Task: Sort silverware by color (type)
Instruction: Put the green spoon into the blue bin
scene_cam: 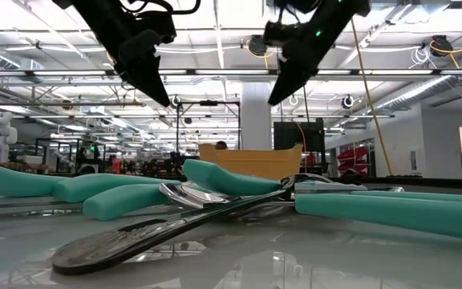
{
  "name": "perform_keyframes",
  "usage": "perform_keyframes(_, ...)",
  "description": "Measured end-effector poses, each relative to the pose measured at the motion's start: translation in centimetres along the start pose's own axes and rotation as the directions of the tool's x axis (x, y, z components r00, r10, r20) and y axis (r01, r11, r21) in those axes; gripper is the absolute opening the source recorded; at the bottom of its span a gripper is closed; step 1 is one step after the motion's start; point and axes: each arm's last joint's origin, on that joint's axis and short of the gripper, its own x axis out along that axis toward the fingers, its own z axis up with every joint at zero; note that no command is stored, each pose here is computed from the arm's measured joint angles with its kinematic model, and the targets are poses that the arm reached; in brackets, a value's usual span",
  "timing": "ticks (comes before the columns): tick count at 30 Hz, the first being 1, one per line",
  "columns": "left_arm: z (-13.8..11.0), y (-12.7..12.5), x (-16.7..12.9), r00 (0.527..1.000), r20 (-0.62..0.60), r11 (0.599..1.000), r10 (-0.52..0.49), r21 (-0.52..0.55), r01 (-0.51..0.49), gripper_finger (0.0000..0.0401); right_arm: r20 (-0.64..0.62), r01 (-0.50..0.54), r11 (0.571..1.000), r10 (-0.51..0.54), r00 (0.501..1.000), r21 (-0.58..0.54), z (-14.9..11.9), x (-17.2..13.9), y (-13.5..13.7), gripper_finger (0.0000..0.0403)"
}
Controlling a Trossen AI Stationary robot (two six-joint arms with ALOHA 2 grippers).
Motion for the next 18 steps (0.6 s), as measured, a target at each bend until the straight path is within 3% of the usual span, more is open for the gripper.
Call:
perform_keyframes(15,0.0,-1.0,-0.3,0.999,0.020,0.999,-0.030,-0.010,0.030,0.0015,-0.007,-0.180,0.983,0.180,0.984,-0.041,-1.5,-4.8,8.0,0.0192)
perform_keyframes(18,-0.1,-1.4,-0.5,0.999,0.022,0.999,-0.042,-0.017,0.042,0.0015,0.011,-0.159,0.986,0.160,0.987,-0.045,-1.9,-5.5,9.5,0.0192)
